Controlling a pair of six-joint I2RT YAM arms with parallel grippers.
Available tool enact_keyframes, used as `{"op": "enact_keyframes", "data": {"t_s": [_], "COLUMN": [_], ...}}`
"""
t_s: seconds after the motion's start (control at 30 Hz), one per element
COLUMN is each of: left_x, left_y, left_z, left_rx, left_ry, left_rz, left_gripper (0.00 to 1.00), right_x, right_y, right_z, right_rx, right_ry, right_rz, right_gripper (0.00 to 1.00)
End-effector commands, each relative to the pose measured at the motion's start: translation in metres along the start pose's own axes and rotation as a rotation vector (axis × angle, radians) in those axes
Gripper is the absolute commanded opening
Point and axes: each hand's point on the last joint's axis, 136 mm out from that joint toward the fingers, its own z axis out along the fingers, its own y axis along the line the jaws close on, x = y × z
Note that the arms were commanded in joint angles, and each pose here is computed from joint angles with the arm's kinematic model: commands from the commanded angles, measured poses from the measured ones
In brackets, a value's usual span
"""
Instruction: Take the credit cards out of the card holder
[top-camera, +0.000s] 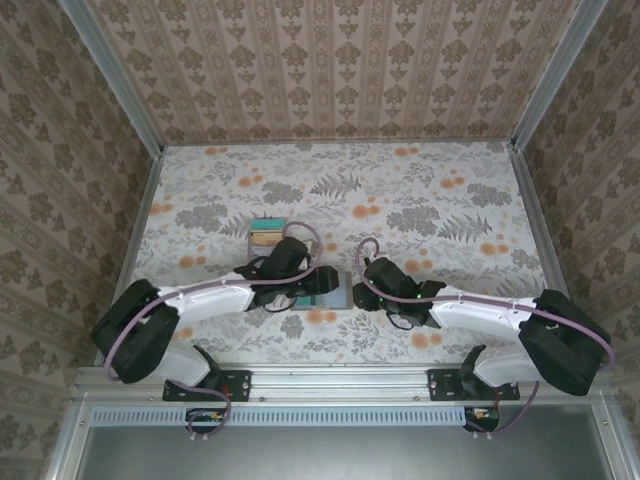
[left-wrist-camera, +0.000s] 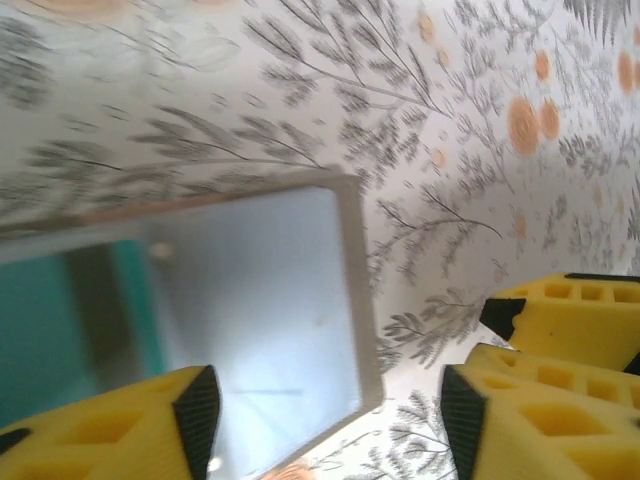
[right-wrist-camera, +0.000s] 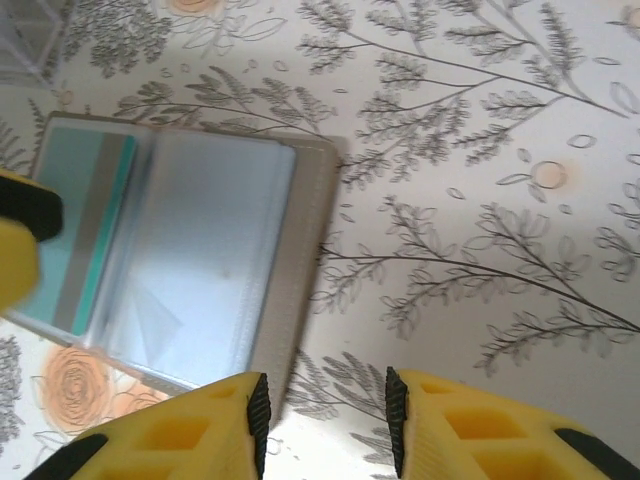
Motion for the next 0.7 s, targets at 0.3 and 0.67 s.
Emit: {"op": "enact_keyframes", "data": {"t_s": [0.3, 0.67], "left_x": [0.001, 0.012], "left_y": [0.069, 0.084], "left_z": [-0.03, -0.02], "left_rx": [-0.096, -0.112], "left_ry": [-0.04, -0.01], "left_rz": [-0.104, -0.131], "left_gripper": [0.1, 0.07], "right_x": [-0.02, -0.01], "right_y": [0.077, 0.092], "right_z": [0.03, 0.059], "right_rx": [-0.238, -0.259], "right_ry": [0.067, 0.157], "right_rz": [0.083, 0.135], "right_gripper": [0.19, 0.15]}}
